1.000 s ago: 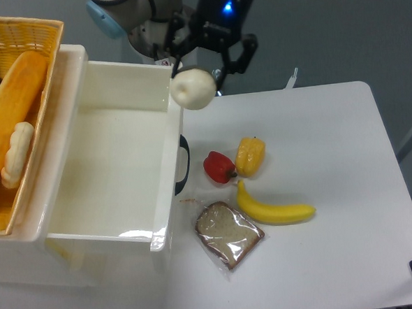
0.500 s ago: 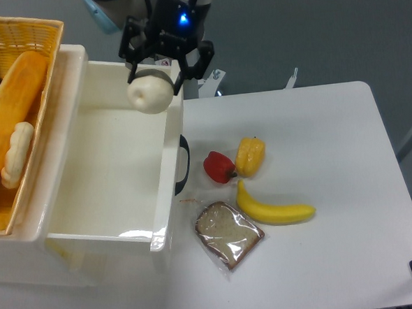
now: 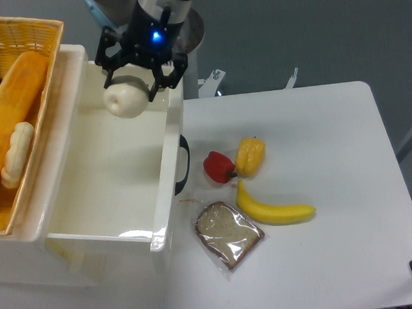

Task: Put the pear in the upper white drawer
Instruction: 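Carry the pear over the white drawer and lower it inside, then open the gripper to release the pear into the drawer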

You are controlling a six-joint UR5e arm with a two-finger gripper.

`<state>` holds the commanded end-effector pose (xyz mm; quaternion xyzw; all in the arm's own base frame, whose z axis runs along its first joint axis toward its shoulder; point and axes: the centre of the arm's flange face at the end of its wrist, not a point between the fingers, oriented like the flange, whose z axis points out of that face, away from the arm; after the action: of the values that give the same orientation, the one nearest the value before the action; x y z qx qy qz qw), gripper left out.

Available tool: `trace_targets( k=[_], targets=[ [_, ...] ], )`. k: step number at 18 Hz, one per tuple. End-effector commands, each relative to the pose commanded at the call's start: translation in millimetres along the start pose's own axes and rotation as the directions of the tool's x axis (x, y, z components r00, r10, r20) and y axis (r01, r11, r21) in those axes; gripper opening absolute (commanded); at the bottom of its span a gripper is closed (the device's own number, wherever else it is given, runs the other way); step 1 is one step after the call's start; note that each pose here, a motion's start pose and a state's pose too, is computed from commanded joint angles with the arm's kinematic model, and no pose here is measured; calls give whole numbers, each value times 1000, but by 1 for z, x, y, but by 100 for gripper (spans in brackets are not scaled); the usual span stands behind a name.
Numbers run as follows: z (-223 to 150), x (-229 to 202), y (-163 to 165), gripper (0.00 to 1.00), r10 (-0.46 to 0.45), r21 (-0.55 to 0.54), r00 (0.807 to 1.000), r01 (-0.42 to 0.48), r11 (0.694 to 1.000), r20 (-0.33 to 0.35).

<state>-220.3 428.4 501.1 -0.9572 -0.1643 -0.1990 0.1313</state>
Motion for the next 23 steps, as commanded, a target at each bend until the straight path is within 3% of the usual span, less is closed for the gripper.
trace_targets(
  k=[6,10,13,18,23],
  targets=[
    [12,-8,2,39,-10,-32,1000,10,999,7],
    [14,-9,1,70,3,-33,1000,-2,999,11],
    [13,-9,2,89,6,-33,1000,-6,999,18],
    [1,-2,1,99,25,-10,999,-25,1000,30],
    [-3,0,0,99,30,-3,999,-30,1000,36]
  ],
)
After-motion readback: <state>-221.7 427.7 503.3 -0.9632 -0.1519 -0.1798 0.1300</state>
